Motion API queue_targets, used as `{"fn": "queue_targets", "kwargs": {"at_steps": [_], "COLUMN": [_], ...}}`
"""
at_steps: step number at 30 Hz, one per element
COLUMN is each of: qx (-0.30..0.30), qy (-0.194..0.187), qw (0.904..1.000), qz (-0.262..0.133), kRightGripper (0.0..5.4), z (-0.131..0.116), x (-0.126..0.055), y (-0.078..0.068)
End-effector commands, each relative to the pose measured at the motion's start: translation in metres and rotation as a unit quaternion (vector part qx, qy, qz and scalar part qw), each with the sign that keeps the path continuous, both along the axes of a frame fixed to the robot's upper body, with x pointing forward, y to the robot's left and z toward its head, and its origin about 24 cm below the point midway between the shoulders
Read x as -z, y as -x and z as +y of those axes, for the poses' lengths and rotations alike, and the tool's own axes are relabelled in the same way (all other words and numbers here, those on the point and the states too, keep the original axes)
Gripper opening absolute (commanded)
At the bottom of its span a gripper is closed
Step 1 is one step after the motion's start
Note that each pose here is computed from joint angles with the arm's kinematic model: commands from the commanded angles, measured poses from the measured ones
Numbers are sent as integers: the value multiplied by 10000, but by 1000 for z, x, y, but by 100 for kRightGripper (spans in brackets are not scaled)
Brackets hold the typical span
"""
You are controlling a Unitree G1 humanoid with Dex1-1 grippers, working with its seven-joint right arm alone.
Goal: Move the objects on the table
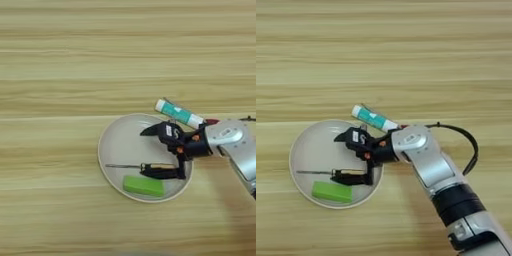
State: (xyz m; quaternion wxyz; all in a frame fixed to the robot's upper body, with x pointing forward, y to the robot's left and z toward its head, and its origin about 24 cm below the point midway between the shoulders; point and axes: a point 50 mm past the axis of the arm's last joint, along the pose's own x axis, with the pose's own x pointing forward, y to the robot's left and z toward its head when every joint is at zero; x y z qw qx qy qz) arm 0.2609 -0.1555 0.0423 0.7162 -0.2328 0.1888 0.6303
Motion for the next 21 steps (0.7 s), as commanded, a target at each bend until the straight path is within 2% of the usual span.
{"fn": "queue_targets", "kwargs": {"at_steps": [1,21], "qx": [57,126], "qy": [186,291], "qw": [9986,9987], "qz": [-483,-394], "kRightGripper": [468,286], "z": [-3,-6], "x": [-16,-11], "y": [-12,-13]}}
